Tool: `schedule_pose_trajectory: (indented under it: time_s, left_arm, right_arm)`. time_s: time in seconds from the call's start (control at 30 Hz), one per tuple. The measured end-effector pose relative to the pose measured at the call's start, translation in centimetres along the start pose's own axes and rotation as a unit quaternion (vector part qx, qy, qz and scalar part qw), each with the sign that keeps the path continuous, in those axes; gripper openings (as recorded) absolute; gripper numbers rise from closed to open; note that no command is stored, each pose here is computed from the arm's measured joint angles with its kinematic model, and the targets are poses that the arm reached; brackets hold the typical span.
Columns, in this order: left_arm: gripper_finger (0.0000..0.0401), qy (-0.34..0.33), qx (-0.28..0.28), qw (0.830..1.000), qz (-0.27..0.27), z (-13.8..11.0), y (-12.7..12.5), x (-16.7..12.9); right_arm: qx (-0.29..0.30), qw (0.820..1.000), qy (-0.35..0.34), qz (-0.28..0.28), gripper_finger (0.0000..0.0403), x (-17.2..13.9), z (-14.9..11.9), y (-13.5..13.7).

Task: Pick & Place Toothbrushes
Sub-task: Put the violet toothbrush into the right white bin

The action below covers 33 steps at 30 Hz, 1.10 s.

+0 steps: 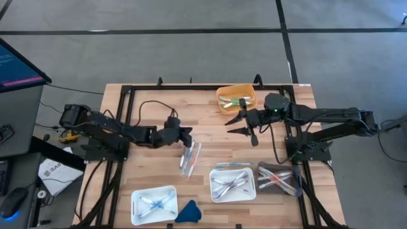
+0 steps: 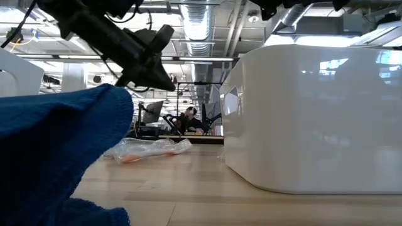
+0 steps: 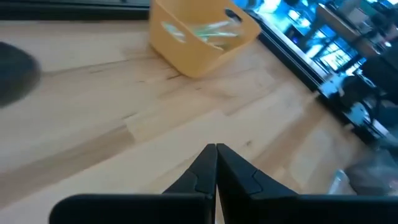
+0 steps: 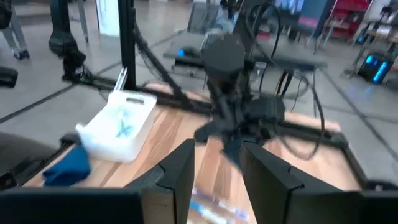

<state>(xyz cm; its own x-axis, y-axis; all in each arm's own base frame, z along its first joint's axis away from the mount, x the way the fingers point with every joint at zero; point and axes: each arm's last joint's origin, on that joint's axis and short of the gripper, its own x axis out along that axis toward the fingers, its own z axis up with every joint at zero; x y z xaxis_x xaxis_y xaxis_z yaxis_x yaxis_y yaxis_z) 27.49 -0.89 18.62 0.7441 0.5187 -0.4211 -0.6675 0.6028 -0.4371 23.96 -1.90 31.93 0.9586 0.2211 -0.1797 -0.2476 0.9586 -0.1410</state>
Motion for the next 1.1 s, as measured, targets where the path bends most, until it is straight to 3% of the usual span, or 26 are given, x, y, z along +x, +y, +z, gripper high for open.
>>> schedule_pose_trajectory:
  time_s: [0.37,0.63,0.77,0.9,1.1]
  left_arm:
    - [0.0,-0.015,-0.048,0.998,-0.035,-1.4,-1.2,-0.8]
    - [0.0,0.012,-0.094,0.995,-0.006,-3.7,-1.7,0.3]
    - [0.0,0.061,-0.058,0.994,0.064,-3.9,-3.5,1.0]
    - [0.0,0.127,-0.003,0.982,0.136,-2.6,-5.7,1.2]
    - [0.0,0.271,-0.021,0.956,0.113,-0.7,-6.1,2.0]
  right_arm:
    - [0.013,1.0,0.016,0.004,0.0123,-1.5,0.2,0.5]
    - [0.032,0.999,0.022,0.017,0.0123,-2.3,0.4,1.3]
    - [0.027,0.999,0.025,0.029,0.0123,-2.6,0.5,1.9]
    - [0.027,0.999,0.03,0.034,0.0123,-2.5,0.4,2.1]
    - [0.029,0.998,0.037,0.035,0.0123,-2.5,0.3,2.1]
